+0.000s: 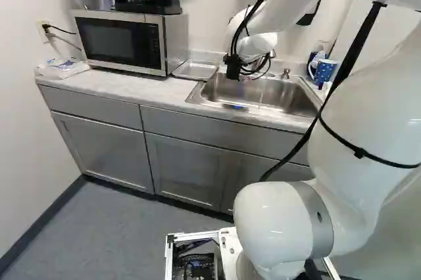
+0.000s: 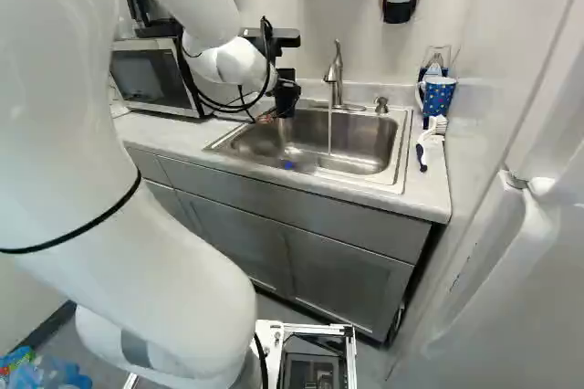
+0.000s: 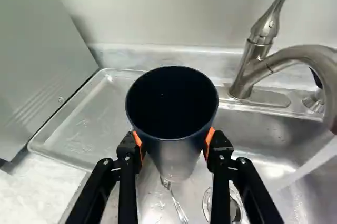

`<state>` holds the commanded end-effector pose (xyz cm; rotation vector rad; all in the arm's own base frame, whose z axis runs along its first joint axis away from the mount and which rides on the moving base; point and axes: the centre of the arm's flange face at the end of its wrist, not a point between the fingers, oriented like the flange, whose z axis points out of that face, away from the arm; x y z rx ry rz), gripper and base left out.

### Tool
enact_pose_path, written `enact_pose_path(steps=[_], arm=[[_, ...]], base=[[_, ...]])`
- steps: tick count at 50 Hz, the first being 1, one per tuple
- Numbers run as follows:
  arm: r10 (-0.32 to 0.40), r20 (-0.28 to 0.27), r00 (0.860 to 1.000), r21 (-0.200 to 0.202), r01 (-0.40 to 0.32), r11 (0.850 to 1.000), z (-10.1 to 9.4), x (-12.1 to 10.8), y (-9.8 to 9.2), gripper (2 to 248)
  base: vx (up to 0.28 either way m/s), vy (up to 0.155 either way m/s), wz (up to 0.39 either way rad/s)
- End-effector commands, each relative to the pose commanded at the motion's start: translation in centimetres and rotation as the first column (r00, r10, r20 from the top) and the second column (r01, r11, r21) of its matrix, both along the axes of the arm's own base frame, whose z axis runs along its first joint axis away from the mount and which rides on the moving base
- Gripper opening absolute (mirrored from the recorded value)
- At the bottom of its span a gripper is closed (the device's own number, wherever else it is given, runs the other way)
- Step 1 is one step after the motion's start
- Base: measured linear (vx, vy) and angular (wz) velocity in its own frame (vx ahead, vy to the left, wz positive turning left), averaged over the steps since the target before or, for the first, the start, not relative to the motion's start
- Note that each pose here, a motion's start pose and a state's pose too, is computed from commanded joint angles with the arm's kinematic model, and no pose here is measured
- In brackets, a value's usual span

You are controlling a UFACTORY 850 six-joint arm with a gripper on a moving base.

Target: Rinse the cup and place it in the tray

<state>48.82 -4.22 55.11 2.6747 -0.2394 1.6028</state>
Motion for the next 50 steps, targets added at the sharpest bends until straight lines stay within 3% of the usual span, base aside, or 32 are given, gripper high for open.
enact_pose_path(steps=[15, 32, 50], arm=[[-0.04, -0.036, 0.999, 0.011, 0.041, 0.999, -0.3, -0.9, -1.8, 124], [-0.041, -0.039, 0.998, 0.011, 0.041, 0.999, -0.4, -0.9, -1.8, 124], [-0.042, -0.061, 0.997, 0.012, 0.043, 0.999, -2.1, -0.5, -1.9, 124]], base=[[0.0, 0.0, 0.0], [0.0, 0.0, 0.0], [0.0, 0.0, 0.0]])
